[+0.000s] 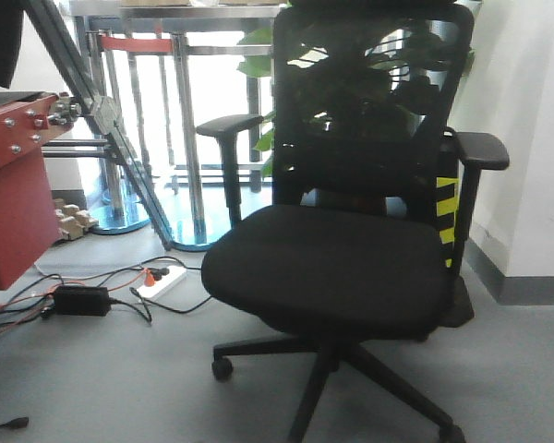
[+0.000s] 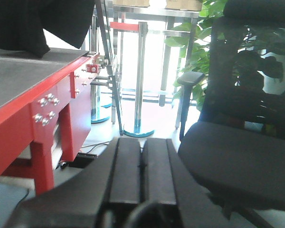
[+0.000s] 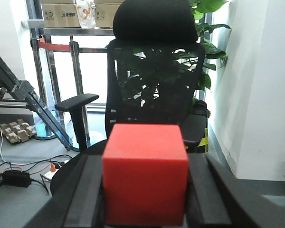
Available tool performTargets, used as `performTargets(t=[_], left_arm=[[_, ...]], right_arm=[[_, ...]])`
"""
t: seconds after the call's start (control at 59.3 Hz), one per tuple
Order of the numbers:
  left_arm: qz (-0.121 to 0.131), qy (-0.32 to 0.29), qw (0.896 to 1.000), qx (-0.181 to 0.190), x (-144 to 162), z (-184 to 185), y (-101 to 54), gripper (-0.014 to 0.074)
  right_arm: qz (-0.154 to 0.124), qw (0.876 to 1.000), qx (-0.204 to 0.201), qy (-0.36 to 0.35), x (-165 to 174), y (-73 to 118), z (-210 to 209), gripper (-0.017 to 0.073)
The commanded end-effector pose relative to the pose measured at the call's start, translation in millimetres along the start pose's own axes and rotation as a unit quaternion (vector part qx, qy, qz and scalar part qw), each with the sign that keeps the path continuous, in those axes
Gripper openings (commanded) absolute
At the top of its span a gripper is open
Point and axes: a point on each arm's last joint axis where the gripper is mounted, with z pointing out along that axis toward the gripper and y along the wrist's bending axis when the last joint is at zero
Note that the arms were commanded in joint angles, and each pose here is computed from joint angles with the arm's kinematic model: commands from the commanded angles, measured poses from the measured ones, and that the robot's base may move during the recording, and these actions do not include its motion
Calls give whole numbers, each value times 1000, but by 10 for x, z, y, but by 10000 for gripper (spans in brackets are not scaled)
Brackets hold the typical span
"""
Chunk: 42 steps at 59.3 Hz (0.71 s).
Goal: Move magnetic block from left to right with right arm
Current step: 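Drive across the room carrying the red cube in the right gripper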
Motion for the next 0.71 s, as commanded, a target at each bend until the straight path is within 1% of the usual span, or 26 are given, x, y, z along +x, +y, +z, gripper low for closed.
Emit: performTargets(t=[0.0, 0.691], left_arm=[[-2, -42, 999, 5, -52, -6, -5, -116], [-2, -42, 999, 5, -52, -6, -5, -116]], right_arm=[[-4, 998, 3, -56, -179, 2, -7, 275], [-4, 998, 3, -56, -179, 2, -7, 275]])
